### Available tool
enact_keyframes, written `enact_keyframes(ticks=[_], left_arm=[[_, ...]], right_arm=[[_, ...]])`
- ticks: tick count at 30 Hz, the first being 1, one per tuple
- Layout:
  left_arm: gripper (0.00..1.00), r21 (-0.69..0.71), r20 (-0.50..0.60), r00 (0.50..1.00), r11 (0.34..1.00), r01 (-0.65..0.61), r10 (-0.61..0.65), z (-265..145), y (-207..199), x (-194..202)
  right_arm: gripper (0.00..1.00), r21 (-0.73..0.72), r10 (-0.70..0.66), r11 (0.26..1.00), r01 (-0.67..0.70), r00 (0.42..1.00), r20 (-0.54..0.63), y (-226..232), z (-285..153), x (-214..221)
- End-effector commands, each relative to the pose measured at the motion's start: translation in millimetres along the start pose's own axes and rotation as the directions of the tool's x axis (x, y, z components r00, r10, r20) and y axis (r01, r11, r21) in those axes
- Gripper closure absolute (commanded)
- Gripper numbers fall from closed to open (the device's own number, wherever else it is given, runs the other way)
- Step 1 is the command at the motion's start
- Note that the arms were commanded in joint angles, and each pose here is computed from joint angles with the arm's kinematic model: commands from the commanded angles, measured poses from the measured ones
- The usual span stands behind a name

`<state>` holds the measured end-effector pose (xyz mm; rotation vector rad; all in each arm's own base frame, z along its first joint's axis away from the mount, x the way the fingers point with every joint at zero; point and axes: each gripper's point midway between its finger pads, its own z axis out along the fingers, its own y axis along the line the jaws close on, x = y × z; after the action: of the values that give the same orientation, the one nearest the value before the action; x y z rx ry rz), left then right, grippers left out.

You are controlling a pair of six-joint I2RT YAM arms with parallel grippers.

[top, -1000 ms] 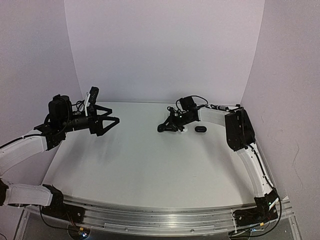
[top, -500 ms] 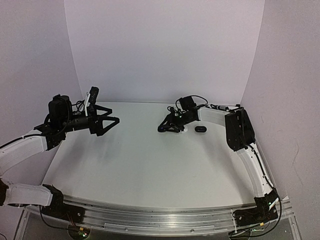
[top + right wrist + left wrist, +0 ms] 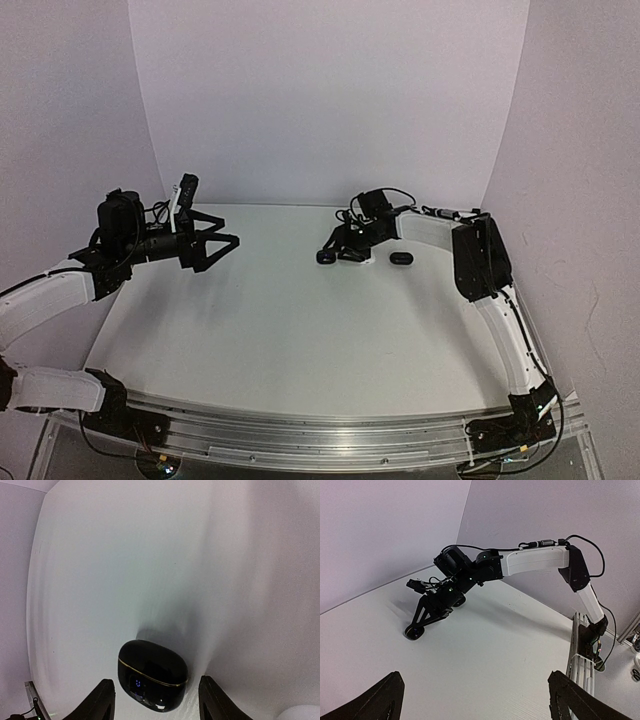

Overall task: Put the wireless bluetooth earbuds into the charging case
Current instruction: Place the charging case with the earbuds at the center of the board, then reset both arms

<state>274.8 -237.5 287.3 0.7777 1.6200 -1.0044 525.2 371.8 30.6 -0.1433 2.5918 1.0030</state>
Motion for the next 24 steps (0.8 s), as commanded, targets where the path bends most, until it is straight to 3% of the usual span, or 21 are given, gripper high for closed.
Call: enact_keyframes(ticks=[1, 8, 14, 17, 19, 24], left_arm=[[0.01, 0.007, 0.042, 0.998, 0.998, -0.056, 0.056, -1, -3, -19], [0.01, -0.042, 0.042, 0.999, 0.999, -0.028, 0.029, 0, 8, -16], [0.00, -0.322, 0.087, 0.990, 0.937, 0.133, -0.110, -7, 66, -2], [0.00, -0.487, 0.156, 0.969, 0.838, 0.246, -0.194, -21, 100, 10], [0.00, -0.595, 0.222, 0.947, 0.738, 0.319, -0.231, -37, 123, 20], [0.01, -0.783, 0.244, 0.955, 0.548, 0.295, -0.167, -82, 159, 49]], right_arm=[[0.43, 0.041, -0.057, 0.998, 0.054, 0.996, 0.064, 22, -35, -19], [0.41, 0.009, -0.144, 0.990, 0.144, 0.978, 0.149, 67, -72, -43], [0.28, 0.139, -0.287, 0.957, 0.254, 0.902, 0.324, 101, -161, -76], [0.20, 0.330, -0.342, 0.917, 0.222, 0.864, 0.370, 74, -205, -74], [0.18, 0.429, -0.352, 0.888, 0.168, 0.848, 0.396, 48, -237, -65], [0.15, 0.502, -0.340, 0.864, 0.037, 0.779, 0.527, -26, -315, -14]])
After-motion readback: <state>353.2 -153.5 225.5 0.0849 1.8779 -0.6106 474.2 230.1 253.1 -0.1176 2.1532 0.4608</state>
